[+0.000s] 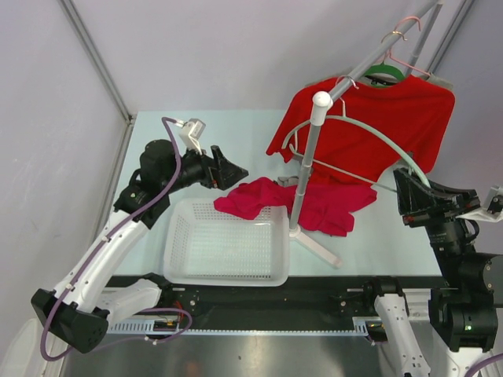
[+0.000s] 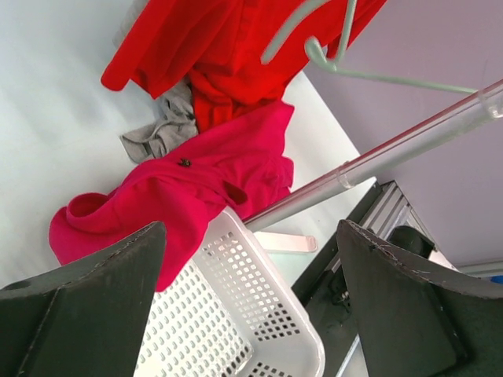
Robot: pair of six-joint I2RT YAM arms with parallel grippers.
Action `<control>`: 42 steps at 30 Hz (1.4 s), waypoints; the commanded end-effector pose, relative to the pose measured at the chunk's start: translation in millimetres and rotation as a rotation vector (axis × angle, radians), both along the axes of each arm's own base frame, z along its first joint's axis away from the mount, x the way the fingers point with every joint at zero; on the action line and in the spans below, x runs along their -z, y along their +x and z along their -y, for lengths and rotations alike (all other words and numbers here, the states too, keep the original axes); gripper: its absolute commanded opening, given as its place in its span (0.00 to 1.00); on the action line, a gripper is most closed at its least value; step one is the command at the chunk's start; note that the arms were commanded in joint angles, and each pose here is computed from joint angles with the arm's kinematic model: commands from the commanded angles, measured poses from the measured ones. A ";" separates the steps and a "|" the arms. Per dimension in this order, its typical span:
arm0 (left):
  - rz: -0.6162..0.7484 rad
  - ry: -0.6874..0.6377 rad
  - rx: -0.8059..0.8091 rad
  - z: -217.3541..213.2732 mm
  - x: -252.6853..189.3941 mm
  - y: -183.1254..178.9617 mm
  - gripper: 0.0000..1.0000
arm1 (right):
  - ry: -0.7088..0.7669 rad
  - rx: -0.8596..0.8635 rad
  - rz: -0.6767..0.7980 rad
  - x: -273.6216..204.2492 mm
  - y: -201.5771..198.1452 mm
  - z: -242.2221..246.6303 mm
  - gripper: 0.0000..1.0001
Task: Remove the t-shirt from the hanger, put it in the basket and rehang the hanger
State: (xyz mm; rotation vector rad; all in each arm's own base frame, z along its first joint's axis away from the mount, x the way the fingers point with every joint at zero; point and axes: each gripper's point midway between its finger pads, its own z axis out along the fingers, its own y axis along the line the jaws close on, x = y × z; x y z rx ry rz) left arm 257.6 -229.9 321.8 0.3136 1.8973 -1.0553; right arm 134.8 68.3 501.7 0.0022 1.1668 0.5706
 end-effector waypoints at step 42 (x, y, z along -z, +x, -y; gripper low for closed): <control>-0.113 -0.002 0.154 42.3 47.7 -28.6 0.94 | 0.520 0.096 -0.999 344.7 117.2 0.1 1.00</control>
